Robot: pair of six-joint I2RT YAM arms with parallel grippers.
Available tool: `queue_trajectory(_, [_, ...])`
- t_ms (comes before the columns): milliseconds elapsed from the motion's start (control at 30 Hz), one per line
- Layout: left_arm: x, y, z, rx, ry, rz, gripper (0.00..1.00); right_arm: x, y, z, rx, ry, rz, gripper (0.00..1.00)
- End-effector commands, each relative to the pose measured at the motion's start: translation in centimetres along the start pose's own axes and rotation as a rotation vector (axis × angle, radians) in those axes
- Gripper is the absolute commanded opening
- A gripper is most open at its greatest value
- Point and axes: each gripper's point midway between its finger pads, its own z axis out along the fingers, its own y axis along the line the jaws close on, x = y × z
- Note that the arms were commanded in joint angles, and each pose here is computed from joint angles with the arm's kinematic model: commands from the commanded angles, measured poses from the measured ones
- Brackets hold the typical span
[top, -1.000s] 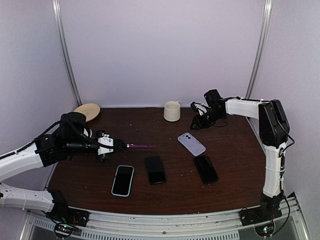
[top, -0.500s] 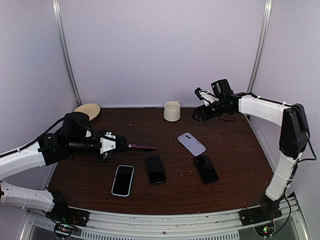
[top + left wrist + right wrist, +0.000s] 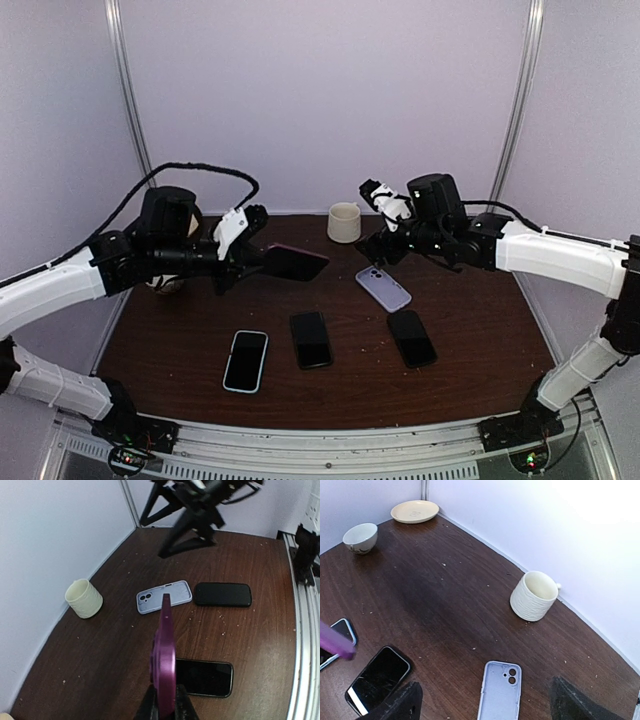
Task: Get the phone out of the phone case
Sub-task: Pass from the left arm to the right
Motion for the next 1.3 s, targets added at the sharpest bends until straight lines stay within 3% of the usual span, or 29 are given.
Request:
queue_trajectory(0, [-4.2, 3.7, 0.1, -0.091, -0.060, -0.265, 0.00, -2.1, 1.5, -2.1, 0.036, -0.067, -0.107, 0.99])
queue_trajectory(200, [-4.5, 4.3, 1.6, -0.056, -0.016, -0.442, 0.00, -3.8, 5.9, -4.8, -0.080, -0.188, -0.211, 1.00])
queue_trajectory(467, [-7.8, 3.8, 1.5, 0.094, -0.088, -0.691, 0.00, -5.6, 11.4, -6.0, -0.198, -0.311, -0.357, 1.00])
queue_trajectory(700, [-8.4, 3.7, 1.1, 0.238, -0.118, -0.815, 0.00, -6.8, 13.5, -6.1, -0.275, -0.361, -0.421, 0.99])
queue_trajectory(1267, [-9.0, 2.0, 0.9, 0.437, -0.117, -0.867, 0.00, -8.6, 12.9, -3.5, -0.175, -0.380, -0.453, 1.00])
